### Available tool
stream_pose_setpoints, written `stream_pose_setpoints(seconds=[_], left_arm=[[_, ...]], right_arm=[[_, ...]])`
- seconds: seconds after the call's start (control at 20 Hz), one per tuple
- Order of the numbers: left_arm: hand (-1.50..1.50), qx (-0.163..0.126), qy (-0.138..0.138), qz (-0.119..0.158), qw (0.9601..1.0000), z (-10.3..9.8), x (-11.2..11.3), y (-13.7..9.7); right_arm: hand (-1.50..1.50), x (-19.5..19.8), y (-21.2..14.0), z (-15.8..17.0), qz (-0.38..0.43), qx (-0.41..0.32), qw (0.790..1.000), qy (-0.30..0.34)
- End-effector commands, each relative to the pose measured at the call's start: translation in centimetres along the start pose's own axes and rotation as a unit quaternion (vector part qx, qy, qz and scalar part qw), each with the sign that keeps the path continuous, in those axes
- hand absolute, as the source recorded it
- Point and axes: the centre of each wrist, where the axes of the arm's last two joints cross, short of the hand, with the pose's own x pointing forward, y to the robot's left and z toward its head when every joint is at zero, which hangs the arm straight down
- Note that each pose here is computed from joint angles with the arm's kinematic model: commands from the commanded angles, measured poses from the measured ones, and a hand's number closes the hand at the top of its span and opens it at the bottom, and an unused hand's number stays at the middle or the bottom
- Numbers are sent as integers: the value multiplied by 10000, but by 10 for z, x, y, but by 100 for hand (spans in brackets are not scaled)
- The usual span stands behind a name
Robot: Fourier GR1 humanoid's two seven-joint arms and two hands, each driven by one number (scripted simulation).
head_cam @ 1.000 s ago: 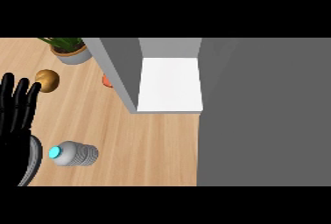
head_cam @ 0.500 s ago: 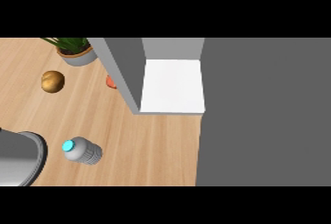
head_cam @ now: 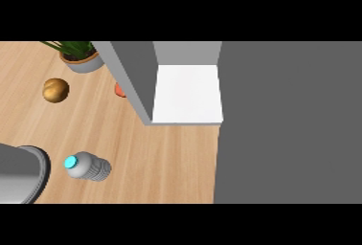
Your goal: Pick up the bottled water, place it into the cabinet and close the cabinet
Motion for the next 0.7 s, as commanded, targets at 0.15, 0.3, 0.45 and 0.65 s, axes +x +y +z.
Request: stream_pose_setpoints(seconds=[0.15, 0.3, 0.45, 0.65], left_arm=[[-150, 251, 370, -106, 9989, 7, -32, 9], [-150, 306, 616, -64, 9976, 12, -47, 32], [-150, 263, 761, -121, 9967, 5, -65, 32], [-150, 202, 1346, 73, 9907, -1, -103, 47]], right_arm=[[-150, 44, 19, 23, 75, 43, 9998, -204], [-150, 47, 16, 27, 102, 33, 9997, -216], [-150, 46, 26, 33, 102, 77, 9997, -221], [-150, 36, 21, 34, 90, -16, 9996, -264]])
